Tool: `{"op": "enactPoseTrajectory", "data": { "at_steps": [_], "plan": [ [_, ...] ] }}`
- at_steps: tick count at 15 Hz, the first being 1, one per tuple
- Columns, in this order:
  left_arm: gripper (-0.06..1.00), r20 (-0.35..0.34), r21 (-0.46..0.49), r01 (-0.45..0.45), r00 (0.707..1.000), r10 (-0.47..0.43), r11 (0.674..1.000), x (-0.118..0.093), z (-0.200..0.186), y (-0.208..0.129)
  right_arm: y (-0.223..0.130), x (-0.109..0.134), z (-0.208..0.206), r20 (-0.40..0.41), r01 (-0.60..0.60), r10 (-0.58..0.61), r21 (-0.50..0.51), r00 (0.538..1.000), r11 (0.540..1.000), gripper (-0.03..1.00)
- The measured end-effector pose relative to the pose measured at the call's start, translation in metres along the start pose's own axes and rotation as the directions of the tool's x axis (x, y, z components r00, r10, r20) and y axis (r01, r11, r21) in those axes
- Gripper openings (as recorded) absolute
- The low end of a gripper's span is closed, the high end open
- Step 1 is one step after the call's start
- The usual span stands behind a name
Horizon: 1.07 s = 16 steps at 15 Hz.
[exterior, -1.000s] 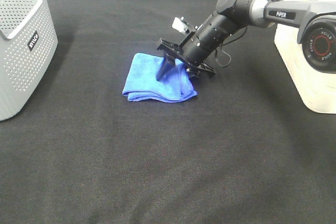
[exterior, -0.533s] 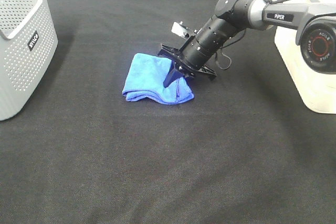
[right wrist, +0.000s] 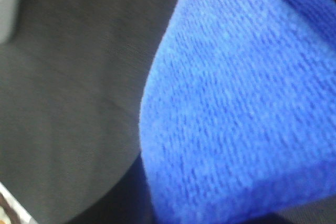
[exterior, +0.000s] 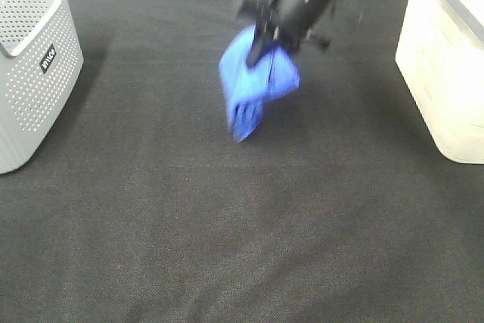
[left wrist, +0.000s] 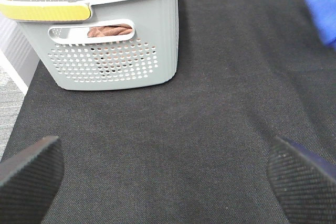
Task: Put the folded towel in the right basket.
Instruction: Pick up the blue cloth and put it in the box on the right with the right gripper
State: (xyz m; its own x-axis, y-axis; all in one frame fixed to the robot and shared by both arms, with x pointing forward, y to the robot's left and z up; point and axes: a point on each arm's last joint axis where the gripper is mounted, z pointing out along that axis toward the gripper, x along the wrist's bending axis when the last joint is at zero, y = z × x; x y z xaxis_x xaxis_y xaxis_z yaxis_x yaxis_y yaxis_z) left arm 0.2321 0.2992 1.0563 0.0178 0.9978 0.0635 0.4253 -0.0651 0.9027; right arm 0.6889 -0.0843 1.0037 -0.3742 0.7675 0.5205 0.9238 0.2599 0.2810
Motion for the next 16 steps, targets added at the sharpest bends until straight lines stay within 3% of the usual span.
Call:
{"op": "enactPoseTrajectory", "data": {
  "at_steps": [1, 3, 5, 8, 12, 16],
  "plan": [
    [0.98, 0.000, 0.000, 0.000, 1.000, 0.000, 1.000, 0.000, 0.000, 0.000, 0.003, 0.014, -0.043, 0.002, 0.029, -0.029, -0.082, 1.000, 0.996, 0.13],
    [0.98, 0.000, 0.000, 0.000, 1.000, 0.000, 1.000, 0.000, 0.000, 0.000, 0.003, 0.013, -0.112, 0.028, 0.045, -0.040, -0.217, 0.999, 0.975, 0.13],
    [0.98, 0.000, 0.000, 0.000, 1.000, 0.000, 1.000, 0.000, 0.000, 0.000, -0.008, -0.023, -0.202, 0.094, -0.002, 0.042, -0.391, 0.995, 0.921, 0.13],
    [0.98, 0.000, 0.000, 0.000, 1.000, 0.000, 1.000, 0.000, 0.000, 0.000, -0.035, -0.079, -0.279, 0.161, -0.087, 0.203, -0.535, 0.966, 0.841, 0.13],
    [0.98, 0.000, 0.000, 0.000, 1.000, 0.000, 1.000, 0.000, 0.000, 0.000, -0.058, -0.129, -0.317, 0.216, -0.148, 0.340, -0.605, 0.915, 0.783, 0.13],
    [0.98, 0.000, 0.000, 0.000, 1.000, 0.000, 1.000, 0.000, 0.000, 0.000, -0.053, -0.172, -0.304, 0.296, -0.147, 0.405, -0.621, 0.865, 0.770, 0.13]
  ]
}}
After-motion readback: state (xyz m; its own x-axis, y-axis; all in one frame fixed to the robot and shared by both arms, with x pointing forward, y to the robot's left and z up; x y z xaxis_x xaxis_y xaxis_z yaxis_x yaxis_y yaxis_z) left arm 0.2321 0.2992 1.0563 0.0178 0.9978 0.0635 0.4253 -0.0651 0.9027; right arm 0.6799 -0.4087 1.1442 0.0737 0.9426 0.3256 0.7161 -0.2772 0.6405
